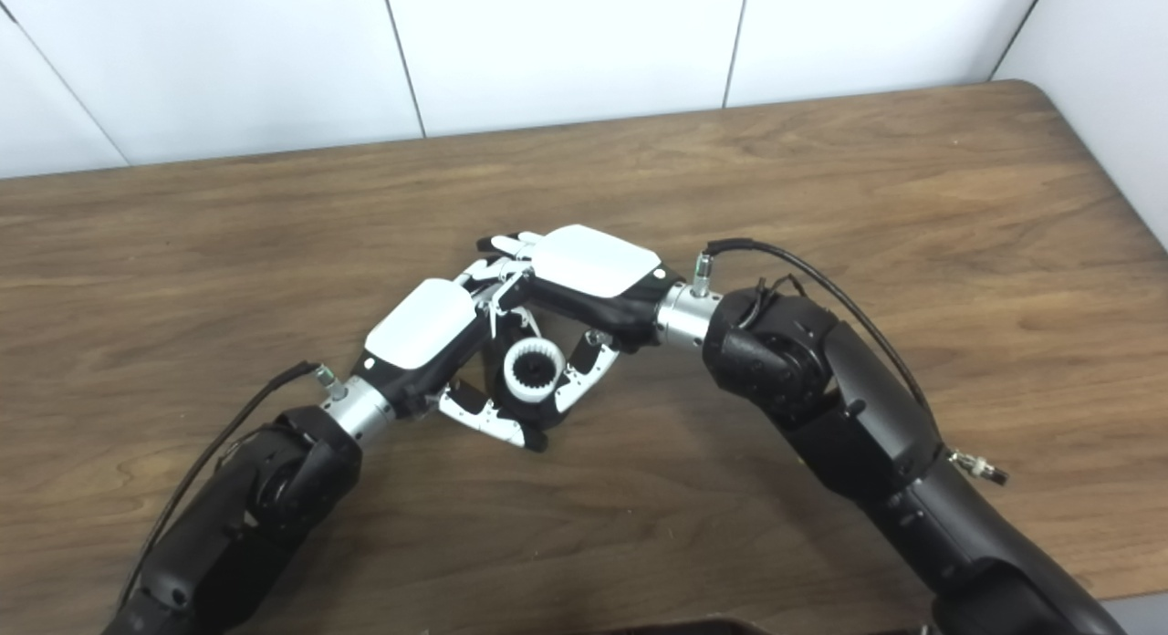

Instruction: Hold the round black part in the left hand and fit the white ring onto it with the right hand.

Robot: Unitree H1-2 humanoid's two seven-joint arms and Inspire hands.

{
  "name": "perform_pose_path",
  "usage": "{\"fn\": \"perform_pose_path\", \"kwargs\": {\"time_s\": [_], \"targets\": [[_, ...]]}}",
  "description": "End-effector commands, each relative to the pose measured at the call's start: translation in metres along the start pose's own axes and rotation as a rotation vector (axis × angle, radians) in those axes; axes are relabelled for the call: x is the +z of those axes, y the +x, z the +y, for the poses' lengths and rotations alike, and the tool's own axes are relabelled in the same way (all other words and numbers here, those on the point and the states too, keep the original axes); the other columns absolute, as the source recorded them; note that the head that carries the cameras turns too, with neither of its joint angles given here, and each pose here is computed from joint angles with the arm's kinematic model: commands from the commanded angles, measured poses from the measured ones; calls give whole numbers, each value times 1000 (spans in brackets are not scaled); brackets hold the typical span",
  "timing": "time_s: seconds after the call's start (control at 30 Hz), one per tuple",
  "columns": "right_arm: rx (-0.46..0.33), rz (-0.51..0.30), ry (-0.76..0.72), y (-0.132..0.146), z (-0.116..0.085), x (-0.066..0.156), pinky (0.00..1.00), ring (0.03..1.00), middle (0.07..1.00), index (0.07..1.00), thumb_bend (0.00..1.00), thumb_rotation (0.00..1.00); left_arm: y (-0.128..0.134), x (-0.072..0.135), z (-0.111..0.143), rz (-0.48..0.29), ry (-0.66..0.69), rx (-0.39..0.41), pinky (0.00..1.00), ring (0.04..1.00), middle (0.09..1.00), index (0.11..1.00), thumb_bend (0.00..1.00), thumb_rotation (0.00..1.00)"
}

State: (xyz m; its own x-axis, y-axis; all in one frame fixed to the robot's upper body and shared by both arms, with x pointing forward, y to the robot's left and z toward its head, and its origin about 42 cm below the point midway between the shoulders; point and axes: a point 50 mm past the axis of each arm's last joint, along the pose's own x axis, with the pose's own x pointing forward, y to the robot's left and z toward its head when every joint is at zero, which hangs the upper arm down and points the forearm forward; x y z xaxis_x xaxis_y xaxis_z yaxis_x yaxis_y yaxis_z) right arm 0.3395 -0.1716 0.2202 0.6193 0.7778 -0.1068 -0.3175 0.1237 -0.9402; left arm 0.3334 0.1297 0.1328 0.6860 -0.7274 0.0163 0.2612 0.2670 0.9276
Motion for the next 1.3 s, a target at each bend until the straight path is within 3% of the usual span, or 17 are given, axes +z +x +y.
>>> {"fn": "perform_pose_path", "kwargs": {"time_s": [0.0, 0.2, 0.23, 0.27, 0.37, 0.6, 1.07, 1.27], "targets": [[83, 9, -37, 0, 3, -1, 1000, 1000, 887, 486, 526, 141, 9, 16, -12, -57, 21, -87, 1000, 1000, 899, 485, 525, 55], [99, 12, -37, -2, 3, -1, 1000, 1000, 922, 493, 524, 153, 9, 15, -11, -48, 22, -97, 1000, 1000, 897, 485, 524, 54], [97, 13, -35, -3, 3, -1, 1000, 1000, 926, 564, 806, 213, 8, 15, -11, -46, 24, -99, 1000, 1000, 895, 486, 524, 54], [96, 16, -34, -4, 3, -1, 1000, 1000, 930, 591, 902, 239, 8, 15, -11, -46, 24, -96, 1000, 1000, 895, 486, 524, 55], [86, 17, -30, -6, 2, -2, 1000, 1000, 942, 629, 991, 278, 7, 15, -10, -43, 25, -92, 1000, 1000, 880, 486, 525, 56], [9, -32, 4, -13, -5, -4, 1000, 1000, 940, 680, 1000, 274, 7, 12, -10, -40, 9, -72, 1000, 1000, 897, 485, 525, 58], [-3, -79, -10, -13, -5, -3, 1000, 1000, 1000, 983, 1000, 299, 6, 11, -11, -44, 12, -68, 1000, 1000, 937, 485, 525, 58], [-17, -81, -16, -13, -3, 0, 998, 1000, 1000, 1000, 1000, 275, 5, 10, -12, -38, -8, -81, 1000, 1000, 929, 485, 525, 56]]}}
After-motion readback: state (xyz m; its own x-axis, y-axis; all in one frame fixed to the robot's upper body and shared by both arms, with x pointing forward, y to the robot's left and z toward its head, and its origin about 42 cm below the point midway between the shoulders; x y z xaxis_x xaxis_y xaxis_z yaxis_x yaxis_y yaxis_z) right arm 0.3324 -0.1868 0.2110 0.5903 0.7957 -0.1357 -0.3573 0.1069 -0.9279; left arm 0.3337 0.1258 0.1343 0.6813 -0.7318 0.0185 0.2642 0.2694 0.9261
